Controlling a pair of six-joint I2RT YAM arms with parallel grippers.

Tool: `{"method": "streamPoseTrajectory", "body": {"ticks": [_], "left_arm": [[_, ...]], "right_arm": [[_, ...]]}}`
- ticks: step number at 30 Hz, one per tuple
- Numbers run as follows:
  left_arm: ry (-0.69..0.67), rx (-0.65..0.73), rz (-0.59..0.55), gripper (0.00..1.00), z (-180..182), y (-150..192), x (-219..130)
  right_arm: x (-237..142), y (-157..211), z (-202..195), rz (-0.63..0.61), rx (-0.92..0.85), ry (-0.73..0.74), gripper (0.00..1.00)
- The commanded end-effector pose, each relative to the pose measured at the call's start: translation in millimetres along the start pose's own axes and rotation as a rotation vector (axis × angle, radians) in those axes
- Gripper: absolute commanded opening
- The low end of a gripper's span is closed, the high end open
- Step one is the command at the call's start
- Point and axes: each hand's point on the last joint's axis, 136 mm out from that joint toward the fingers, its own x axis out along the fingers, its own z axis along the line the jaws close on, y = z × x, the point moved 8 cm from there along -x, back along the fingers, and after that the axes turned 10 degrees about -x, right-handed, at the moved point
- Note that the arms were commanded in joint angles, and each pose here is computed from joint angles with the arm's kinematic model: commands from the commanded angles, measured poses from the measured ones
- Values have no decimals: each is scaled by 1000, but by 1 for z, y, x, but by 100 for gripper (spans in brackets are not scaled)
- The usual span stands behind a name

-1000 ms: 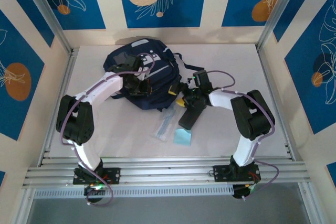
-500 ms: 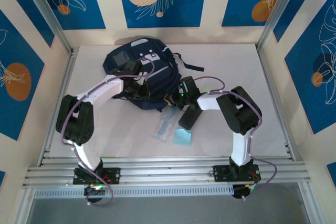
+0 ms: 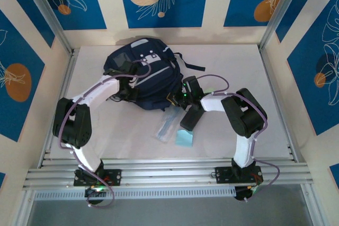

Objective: Pack the student bag
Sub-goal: Unzip the student bag at the top-center of the table.

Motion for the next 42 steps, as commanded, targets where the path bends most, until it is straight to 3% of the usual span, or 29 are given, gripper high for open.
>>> {"method": "streamPoseTrajectory", "body": {"ticks": [1,9,15,20,25,27,29,31,33,37,39,42], "left_arm": [[-281,-13,-13,0,55,-10,1],[-364,-70,-48,0,100,-45,37],[-439,-42,-236,0,124,-71,41],[-396,-2,-423,0,128,-76,41],[-300,-72,-408,4,124,-75,37],[-272,-126,-397,33,123,-73,30],[-252,-185,-399,62,123,-71,19],[-240,-251,-402,82,123,-66,6],[-211,-318,-404,99,121,-57,-7],[-50,-405,-403,100,104,-33,-22],[63,-422,-379,100,90,-23,-24],[154,-392,-344,100,62,-11,-30]], "right_arm": [[-9,-18,2,-94,-42,14,0],[-9,-18,9,-83,-93,0,0],[-8,-17,13,-67,-128,4,0],[-3,-16,25,-41,-177,-13,0],[1,-15,43,1,-229,-91,1],[-1,-15,48,6,-242,-97,15],[-6,-16,53,6,-254,-102,40],[-13,-16,56,7,-264,-85,58],[-23,-16,58,12,-276,-53,68],[-54,-13,50,-2,-288,94,95],[-70,-12,44,-6,-301,182,100],[-90,-10,27,31,-289,403,99]]}}
